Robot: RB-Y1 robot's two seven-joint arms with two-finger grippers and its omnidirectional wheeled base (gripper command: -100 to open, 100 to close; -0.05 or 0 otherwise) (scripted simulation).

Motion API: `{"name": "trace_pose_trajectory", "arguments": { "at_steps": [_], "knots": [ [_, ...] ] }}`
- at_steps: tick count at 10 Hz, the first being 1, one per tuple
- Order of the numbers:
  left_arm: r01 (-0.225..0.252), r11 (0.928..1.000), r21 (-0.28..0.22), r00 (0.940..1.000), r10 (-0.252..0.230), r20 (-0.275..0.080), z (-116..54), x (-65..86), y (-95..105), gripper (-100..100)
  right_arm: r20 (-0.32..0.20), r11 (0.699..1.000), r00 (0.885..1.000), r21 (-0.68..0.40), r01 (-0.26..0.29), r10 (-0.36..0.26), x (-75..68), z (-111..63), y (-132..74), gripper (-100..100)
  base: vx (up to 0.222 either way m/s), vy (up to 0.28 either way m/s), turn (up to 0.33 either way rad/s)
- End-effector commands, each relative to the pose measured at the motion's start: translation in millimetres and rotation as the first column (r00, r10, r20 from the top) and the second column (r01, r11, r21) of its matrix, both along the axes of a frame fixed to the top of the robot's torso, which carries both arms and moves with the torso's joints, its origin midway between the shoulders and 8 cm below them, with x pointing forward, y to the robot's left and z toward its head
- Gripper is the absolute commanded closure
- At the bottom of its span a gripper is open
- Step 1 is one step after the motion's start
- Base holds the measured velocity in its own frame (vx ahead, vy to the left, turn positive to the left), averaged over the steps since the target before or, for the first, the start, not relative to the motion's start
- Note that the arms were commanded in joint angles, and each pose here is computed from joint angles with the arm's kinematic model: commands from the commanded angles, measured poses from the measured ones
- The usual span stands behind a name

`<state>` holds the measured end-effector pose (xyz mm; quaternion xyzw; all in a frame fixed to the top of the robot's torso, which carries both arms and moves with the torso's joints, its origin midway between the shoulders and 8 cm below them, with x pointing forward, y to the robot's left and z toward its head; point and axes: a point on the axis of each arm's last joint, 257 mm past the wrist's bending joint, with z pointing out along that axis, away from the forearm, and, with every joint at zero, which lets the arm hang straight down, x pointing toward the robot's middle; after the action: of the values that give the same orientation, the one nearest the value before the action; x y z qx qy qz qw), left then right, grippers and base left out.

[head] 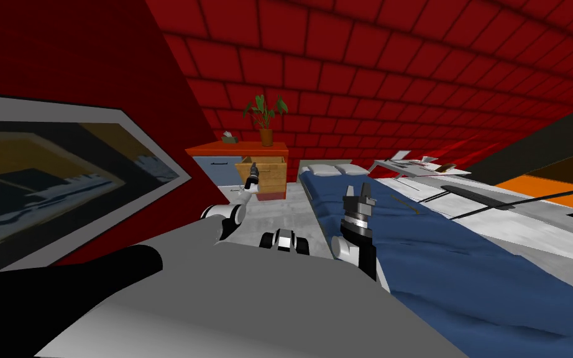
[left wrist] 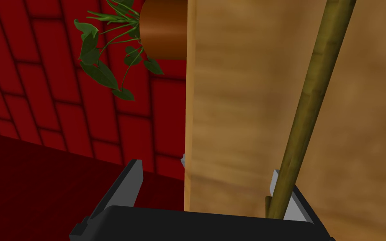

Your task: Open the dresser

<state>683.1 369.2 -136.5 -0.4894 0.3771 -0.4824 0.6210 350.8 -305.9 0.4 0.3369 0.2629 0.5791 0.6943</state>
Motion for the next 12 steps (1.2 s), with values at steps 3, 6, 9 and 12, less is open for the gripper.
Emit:
{"name": "trace_pose_trajectory", "arguments": {
  "at_steps": [3,6,9,12],
  "knots": [
    [-0.044,0.9990,-0.013,0.9990,0.044,-0.011,11.7,13.1,-14.3,-100,0.000,1.000,1.000,0.000,0.000,0.000,0.0,0.0,0.0,0,-0.086,0.099,-0.126],
    [-0.066,0.9978,-0.001,0.9974,0.066,-0.028,13.4,17.1,-19.8,-100,0.000,1.000,1.000,0.000,0.000,0.000,0.0,0.0,0.0,0,-0.081,0.089,-0.113],
    [-0.063,0.9980,-0.010,0.9970,0.062,-0.047,0.6,15.1,-18.1,0,0.000,1.000,1.000,0.000,0.000,0.000,0.0,-0.1,0.0,0,-0.011,0.013,-0.009],
    [-0.063,0.9980,-0.011,0.9966,0.062,-0.054,-3.2,14.2,-17.7,0,0.000,1.000,1.000,0.000,0.000,0.000,0.0,-0.1,0.0,0,0.000,0.000,0.000]
  ]
}}
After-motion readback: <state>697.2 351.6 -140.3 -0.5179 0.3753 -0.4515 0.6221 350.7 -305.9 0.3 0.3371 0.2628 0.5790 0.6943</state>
